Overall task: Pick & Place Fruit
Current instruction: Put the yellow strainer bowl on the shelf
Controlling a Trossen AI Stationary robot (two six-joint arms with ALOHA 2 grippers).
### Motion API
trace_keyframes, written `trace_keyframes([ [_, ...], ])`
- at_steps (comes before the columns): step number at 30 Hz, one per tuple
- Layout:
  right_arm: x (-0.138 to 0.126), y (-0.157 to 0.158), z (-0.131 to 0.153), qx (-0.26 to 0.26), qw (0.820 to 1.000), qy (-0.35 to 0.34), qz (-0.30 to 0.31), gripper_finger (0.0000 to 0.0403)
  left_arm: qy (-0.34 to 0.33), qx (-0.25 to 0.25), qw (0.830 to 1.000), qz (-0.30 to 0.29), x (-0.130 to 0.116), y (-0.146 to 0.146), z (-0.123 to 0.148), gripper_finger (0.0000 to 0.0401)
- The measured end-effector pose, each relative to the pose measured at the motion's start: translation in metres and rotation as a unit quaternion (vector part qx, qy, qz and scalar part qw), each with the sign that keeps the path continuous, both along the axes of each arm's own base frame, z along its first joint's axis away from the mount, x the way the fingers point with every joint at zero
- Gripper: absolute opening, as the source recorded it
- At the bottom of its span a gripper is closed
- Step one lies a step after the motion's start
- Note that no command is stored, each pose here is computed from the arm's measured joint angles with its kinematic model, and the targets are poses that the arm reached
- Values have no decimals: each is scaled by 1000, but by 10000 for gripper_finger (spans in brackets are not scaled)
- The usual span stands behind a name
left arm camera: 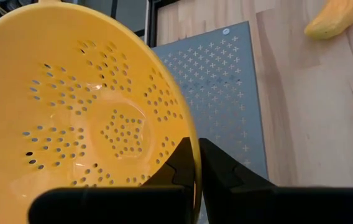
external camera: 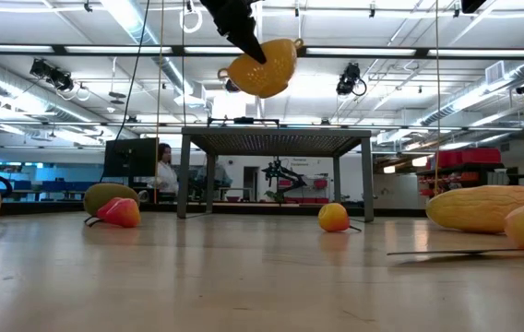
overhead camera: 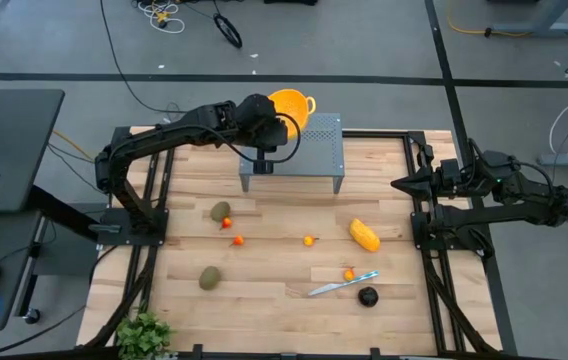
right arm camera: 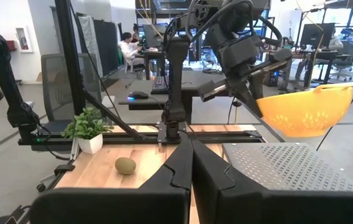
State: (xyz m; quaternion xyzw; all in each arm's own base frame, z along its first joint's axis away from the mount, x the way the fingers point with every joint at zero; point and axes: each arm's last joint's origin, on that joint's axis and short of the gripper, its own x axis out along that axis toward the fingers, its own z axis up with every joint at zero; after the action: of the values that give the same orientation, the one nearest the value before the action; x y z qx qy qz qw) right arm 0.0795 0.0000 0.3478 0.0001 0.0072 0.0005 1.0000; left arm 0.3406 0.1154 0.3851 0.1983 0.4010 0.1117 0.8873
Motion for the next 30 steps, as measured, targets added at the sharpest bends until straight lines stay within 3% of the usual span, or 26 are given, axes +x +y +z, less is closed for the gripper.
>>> trace_keyframes([
  [9,0,0,0,0,1000,0,0,8,0,-1,1000,1,0,0,0,11],
  [14,0,0,0,0,1000,0,0,8,48,-25,999,9,15,5,-18,11],
  [30,0,0,0,0,1000,0,0,8,66,-25,997,3,42,15,-11,11],
])
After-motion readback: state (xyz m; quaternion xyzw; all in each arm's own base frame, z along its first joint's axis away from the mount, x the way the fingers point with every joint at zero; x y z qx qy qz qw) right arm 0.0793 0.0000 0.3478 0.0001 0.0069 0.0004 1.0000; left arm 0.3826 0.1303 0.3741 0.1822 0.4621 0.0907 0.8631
